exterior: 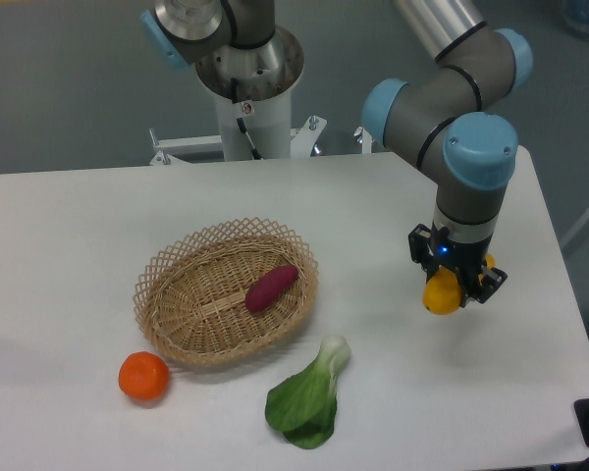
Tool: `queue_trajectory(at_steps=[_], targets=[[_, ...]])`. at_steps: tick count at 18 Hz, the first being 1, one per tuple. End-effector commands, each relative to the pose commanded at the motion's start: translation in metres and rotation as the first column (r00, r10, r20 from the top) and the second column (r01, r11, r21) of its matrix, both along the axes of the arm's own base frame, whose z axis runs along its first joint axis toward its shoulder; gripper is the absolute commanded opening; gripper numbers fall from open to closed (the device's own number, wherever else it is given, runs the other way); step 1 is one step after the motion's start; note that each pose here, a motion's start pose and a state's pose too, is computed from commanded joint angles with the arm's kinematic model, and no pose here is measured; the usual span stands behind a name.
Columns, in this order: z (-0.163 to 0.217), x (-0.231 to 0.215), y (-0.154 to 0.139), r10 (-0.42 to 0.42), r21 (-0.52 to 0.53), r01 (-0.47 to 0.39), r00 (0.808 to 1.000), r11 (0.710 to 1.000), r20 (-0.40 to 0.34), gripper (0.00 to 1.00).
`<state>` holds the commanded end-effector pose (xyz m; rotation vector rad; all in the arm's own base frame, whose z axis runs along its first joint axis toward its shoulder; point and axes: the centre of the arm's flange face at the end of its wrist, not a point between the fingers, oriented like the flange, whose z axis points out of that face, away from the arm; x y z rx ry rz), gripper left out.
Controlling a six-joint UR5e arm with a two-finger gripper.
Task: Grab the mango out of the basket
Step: 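Raise the held mango higher beside the basket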
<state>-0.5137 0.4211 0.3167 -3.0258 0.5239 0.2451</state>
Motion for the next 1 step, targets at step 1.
queue_trajectory(at_steps=[1], targets=[[0.0012,0.0007,0.0007,-0.002,0.001,0.002,1.0,1.0,-0.003,0.29]])
